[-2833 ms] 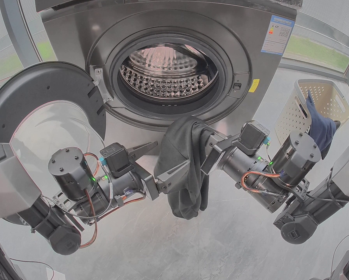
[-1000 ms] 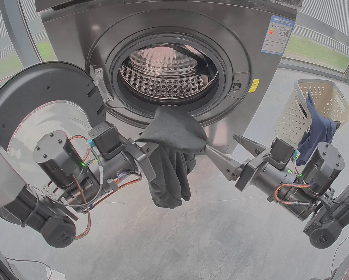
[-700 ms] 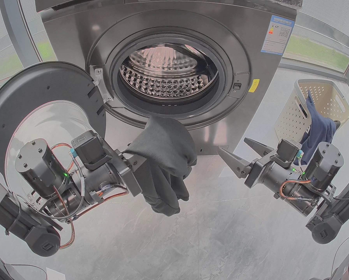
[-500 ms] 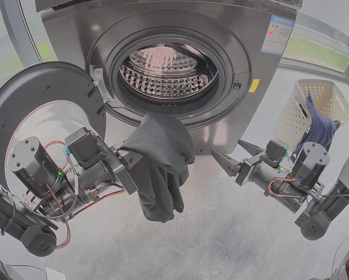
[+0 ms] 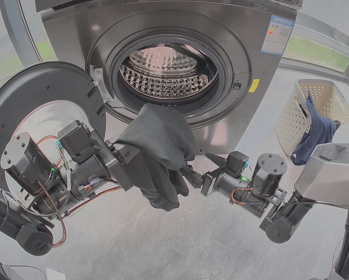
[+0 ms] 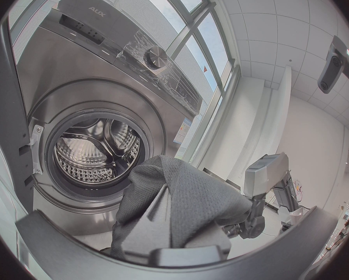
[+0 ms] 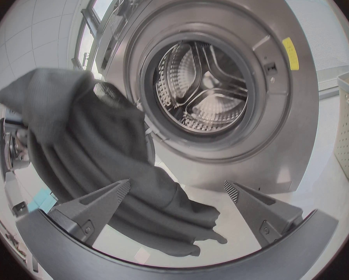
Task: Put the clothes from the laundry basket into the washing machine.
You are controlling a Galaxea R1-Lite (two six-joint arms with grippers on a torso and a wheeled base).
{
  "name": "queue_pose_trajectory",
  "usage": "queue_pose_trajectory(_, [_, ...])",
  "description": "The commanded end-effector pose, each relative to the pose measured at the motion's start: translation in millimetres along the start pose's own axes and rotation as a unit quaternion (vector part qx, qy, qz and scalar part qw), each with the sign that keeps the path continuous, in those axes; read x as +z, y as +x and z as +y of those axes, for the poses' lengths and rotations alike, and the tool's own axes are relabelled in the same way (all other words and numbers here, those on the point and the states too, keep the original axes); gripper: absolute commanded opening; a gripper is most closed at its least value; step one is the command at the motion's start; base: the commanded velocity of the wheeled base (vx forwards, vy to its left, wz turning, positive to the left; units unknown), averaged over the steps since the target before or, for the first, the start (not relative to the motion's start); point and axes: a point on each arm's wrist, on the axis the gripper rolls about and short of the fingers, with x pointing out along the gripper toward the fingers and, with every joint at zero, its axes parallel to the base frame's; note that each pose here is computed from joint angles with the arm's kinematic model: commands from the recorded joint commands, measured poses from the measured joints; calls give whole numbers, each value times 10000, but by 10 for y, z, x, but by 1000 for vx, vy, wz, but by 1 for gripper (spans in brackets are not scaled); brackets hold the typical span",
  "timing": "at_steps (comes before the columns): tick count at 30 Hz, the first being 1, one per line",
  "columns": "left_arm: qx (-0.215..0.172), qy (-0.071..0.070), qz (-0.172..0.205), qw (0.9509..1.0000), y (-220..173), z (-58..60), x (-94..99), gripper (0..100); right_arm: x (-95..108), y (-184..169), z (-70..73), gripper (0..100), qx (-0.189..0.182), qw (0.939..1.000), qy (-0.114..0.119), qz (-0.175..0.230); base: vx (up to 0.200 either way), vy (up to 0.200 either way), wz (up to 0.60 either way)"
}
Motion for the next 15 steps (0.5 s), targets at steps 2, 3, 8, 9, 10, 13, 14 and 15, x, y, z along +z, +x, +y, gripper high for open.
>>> queue_pose_trajectory(2, [25,31,-146,9999,58,24,52,0,-364,-172,278,100,435,9959,77,794,0,0,0])
queue_pose_trajectory(3, [25,23,-146,9999,58,24,52,0,-369,-182,293,100,454,9956,70,813,0,0,0])
queue_pose_trajectory(8, [21,16,-168,9999,53,20,65,0,-365,-215,358,100,529,9951,54,836,0,0,0])
queue_pose_trajectory(9, [20,10,-175,9998,52,19,70,0,-362,-212,358,100,531,9951,54,828,0,0,0])
queue_pose_trajectory(10, [17,-25,-182,9998,50,18,75,0,-352,-199,355,100,515,9955,52,794,0,0,0])
queue_pose_trajectory(13, [19,-36,-175,9998,48,17,72,0,-302,-163,322,100,472,9967,39,667,0,0,0])
queue_pose_trajectory(14, [20,-38,-168,9999,45,17,69,0,-270,-156,312,100,460,9971,37,610,0,0,0])
queue_pose_trajectory(15, [21,-41,-161,9999,43,17,66,0,-229,-158,310,100,458,9974,42,547,0,0,0])
